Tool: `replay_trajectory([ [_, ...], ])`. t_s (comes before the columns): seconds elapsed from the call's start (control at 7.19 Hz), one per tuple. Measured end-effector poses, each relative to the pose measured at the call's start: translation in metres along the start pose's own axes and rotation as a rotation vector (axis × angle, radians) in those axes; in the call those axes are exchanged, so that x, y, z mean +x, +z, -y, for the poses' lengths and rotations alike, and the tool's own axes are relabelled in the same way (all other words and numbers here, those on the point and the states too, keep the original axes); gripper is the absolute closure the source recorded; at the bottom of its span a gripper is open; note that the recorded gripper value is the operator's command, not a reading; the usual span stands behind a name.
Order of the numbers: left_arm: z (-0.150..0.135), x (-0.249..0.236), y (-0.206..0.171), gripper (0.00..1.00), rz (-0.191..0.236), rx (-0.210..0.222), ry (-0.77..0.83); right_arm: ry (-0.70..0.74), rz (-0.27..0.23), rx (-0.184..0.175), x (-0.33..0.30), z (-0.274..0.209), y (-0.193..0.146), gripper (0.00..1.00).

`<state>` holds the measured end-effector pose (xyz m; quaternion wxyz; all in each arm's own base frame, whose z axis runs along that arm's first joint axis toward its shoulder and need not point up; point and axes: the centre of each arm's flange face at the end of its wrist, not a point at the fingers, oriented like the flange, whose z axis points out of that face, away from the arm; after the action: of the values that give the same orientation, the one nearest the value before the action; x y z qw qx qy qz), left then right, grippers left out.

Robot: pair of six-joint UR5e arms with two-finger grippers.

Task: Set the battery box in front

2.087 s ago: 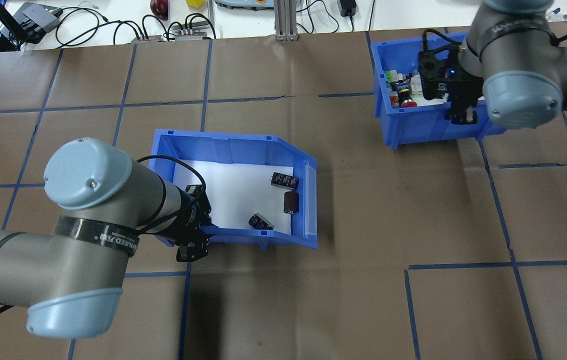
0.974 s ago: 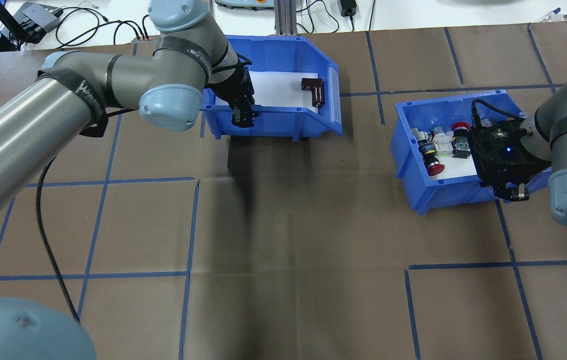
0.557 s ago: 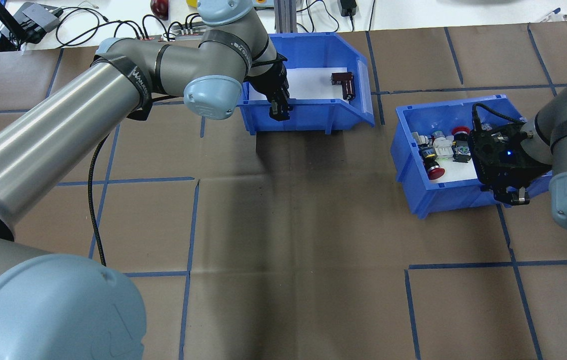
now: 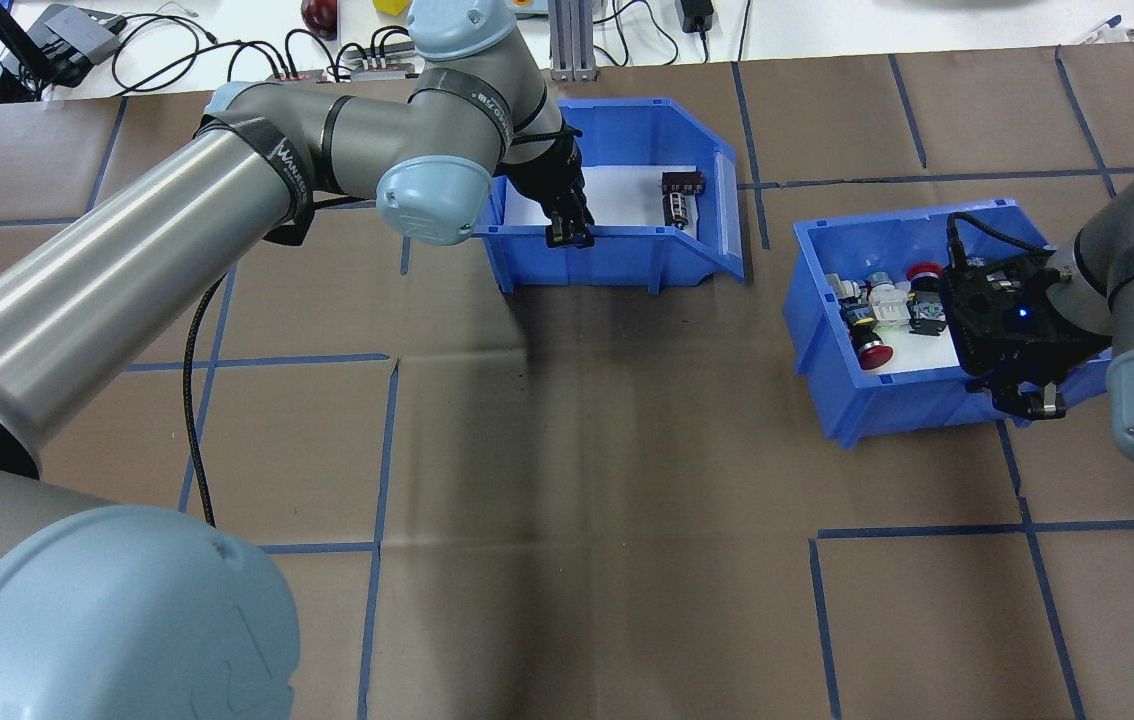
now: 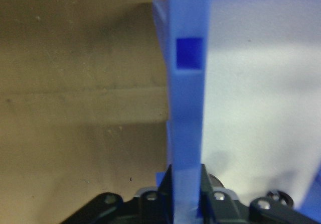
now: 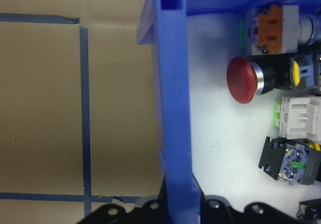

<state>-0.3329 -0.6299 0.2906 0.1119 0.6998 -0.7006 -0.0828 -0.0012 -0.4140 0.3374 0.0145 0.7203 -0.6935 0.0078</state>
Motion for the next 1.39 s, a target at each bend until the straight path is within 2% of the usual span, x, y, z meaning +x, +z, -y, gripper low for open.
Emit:
replay_trajectory([
  [0.28, 0.003, -0.005, -0.02, 0.01, 0.029, 0.014, -0.037, 0.002, 0.027, 0.01, -0.011, 0.005, -0.006, 0.93],
  [0.56, 0.024, -0.016, -0.071, 0.01, 0.055, 0.03, 0.017, 0.048, 0.068, 0.026, -0.023, 0.013, 0.002, 0.93],
  [0.83, 0.05, -0.041, -0.131, 0.01, 0.1, 0.067, 0.232, 0.092, 0.06, 0.026, -0.042, 0.037, 0.003, 0.93],
  [1.11, 0.069, -0.075, -0.184, 0.01, 0.137, 0.113, 0.487, 0.091, 0.051, 0.019, -0.063, 0.082, 0.007, 0.92],
  [1.39, 0.091, -0.119, -0.222, 0.01, 0.19, 0.21, 0.818, 0.072, 0.012, 0.006, -0.08, 0.143, 0.008, 0.92],
])
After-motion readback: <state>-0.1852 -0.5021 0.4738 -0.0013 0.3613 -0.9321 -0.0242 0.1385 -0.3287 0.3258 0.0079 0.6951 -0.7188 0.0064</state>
